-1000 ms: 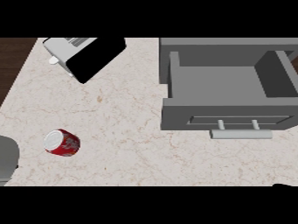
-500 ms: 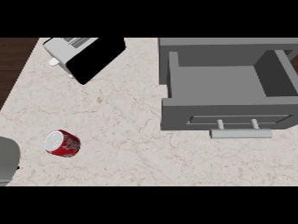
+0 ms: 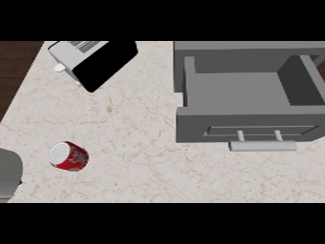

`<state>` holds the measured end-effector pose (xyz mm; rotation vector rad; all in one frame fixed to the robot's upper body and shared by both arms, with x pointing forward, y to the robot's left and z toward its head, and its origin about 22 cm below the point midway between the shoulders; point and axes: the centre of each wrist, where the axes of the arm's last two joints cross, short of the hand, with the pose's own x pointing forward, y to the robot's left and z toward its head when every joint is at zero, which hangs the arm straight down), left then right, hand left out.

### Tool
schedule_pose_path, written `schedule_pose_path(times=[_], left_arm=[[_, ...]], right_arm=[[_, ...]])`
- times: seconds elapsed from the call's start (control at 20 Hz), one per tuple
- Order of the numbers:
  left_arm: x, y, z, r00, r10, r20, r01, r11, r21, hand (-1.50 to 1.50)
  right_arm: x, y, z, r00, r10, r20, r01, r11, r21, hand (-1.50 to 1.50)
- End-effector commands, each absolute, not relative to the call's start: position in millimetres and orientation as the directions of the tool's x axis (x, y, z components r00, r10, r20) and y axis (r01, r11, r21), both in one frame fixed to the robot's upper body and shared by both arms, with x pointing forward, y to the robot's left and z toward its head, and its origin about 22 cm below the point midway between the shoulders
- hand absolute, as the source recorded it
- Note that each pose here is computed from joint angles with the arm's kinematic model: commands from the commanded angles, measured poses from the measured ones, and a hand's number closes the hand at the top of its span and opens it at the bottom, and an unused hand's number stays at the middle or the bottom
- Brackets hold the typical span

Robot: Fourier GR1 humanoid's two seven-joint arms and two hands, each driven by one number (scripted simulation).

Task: Pick up the can, place it into the drawer and close the drawer

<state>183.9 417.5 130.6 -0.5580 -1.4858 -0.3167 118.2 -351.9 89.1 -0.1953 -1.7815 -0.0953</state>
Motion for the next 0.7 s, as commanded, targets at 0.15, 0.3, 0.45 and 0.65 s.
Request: schedule_pose_path(times=[0.15, 0.3, 0.45, 0.65], left_arm=[[208, 411, 125, 0.111, 0.152, 0.982, 0.498, 0.847, -0.187, -1.5], [203, 400, 99, 0.133, 0.133, 0.982, 0.511, 0.84, -0.183, -1.5], [205, 376, 90, 0.132, 0.126, 0.983, 0.486, 0.856, -0.175, -1.5], [237, 389, 59, 0.138, 0.12, 0.983, 0.488, 0.855, -0.173, -1.5]], right_arm=[[120, -362, 92, -0.211, 0.073, 0.975, 0.185, 0.982, -0.034, -1.5], [108, -368, 99, -0.197, 0.088, 0.976, 0.171, 0.984, -0.055, -1.5], [97, -369, 89, -0.196, 0.089, 0.977, 0.145, 0.988, -0.06, -1.5], [104, -367, 89, -0.213, 0.087, 0.973, 0.157, 0.986, -0.054, -1.5]])
